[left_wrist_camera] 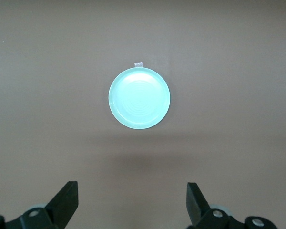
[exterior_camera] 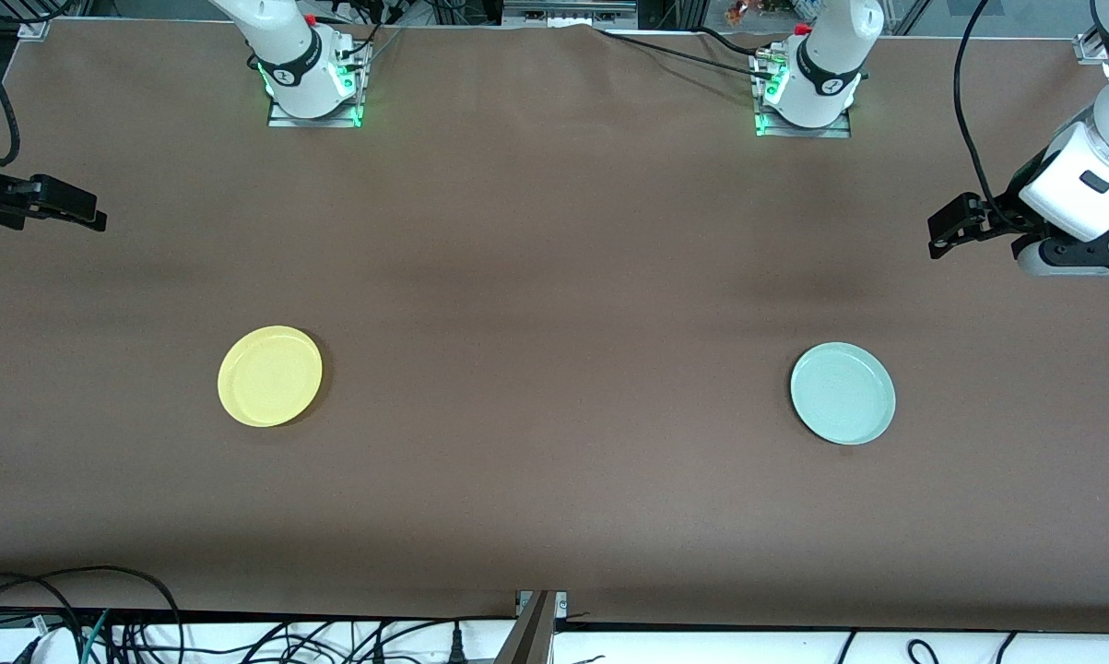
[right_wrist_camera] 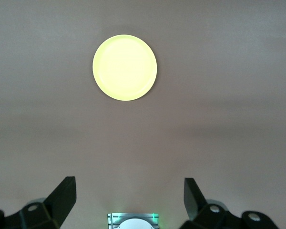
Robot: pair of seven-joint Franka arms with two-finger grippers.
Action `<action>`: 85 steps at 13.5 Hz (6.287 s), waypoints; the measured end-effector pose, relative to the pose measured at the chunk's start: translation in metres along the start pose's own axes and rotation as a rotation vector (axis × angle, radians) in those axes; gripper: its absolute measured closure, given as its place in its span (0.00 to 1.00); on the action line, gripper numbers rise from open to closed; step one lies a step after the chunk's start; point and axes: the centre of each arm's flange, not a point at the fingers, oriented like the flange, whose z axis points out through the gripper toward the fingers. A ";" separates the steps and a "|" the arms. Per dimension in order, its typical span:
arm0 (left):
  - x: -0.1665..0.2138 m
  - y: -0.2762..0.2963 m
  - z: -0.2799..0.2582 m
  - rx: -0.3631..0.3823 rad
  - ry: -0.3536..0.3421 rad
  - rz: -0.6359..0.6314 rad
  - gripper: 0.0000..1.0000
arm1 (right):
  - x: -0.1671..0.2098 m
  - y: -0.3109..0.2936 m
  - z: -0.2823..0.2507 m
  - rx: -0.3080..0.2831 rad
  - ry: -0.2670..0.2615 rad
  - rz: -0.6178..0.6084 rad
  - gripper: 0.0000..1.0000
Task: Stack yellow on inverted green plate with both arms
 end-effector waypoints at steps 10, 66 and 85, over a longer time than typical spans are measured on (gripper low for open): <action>0.003 0.000 0.008 0.001 -0.022 -0.016 0.00 | 0.000 0.002 0.001 0.007 -0.001 0.004 0.00; 0.004 0.009 0.013 0.004 -0.054 -0.038 0.00 | 0.001 0.002 0.002 0.008 -0.003 0.005 0.00; 0.027 -0.008 0.036 0.003 -0.119 -0.043 0.00 | 0.001 0.002 0.002 0.008 -0.003 0.005 0.00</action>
